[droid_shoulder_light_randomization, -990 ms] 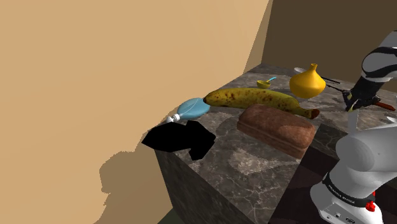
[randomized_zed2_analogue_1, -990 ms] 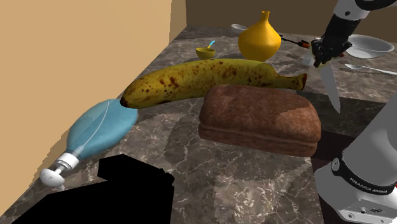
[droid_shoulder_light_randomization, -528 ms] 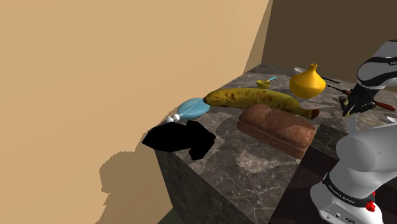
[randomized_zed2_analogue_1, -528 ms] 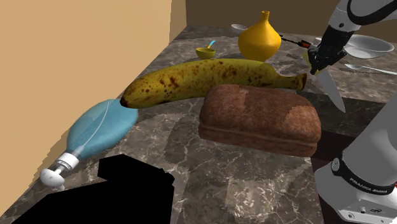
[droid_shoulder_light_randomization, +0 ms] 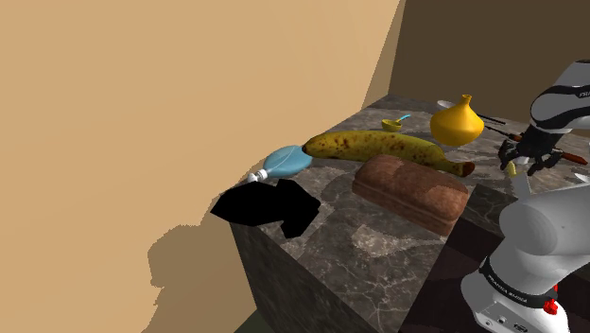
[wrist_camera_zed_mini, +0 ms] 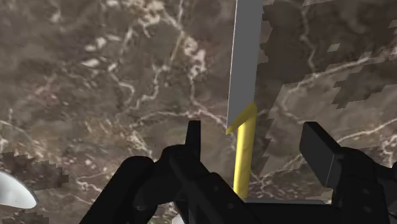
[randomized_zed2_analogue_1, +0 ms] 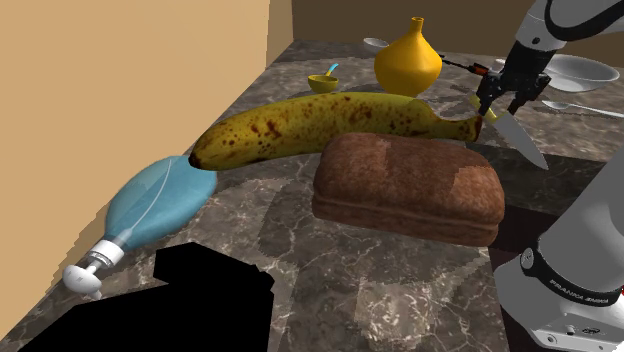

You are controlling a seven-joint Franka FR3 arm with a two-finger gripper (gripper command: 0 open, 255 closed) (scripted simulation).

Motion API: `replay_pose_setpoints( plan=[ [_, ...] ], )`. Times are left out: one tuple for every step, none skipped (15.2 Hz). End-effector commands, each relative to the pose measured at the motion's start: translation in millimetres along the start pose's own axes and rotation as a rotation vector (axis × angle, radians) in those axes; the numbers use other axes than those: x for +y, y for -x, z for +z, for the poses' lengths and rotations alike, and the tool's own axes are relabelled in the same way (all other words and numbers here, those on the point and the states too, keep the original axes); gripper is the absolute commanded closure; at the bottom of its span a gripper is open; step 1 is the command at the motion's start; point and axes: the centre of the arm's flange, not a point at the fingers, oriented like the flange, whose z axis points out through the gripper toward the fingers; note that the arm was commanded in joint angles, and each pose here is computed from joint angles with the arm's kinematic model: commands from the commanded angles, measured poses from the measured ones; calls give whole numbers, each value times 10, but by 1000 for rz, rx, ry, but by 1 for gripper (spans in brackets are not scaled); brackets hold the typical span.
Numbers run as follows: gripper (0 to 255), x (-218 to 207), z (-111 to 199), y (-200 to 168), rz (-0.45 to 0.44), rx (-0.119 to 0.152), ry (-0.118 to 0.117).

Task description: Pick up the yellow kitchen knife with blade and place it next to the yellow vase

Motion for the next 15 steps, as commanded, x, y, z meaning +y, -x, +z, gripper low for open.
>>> replay_pose_setpoints(
  plan=[
    [0, 0, 0, 0, 0, 0, 0],
    [0, 0, 0, 0, 0, 0, 0],
    [0, 0, 0, 0, 0, 0, 0],
    [0, 0, 0, 0, 0, 0, 0],
    [0, 0, -132, 0, 0, 0, 0],
    [0, 0, -264, 0, 0, 0, 0],
    [0, 0, -396, 0, 0, 0, 0],
    [0, 0, -500, 0, 0, 0, 0],
    [0, 0, -500, 0, 0, 0, 0],
    [0, 0, -500, 0, 0, 0, 0],
    [0, 0, -500, 0, 0, 0, 0],
    [0, 0, -500, 0, 0, 0, 0],
    [0, 0, -500, 0, 0, 0, 0],
    [0, 0, -500, 0, 0, 0, 0],
    [0, 0, -500, 0, 0, 0, 0]
  ],
)
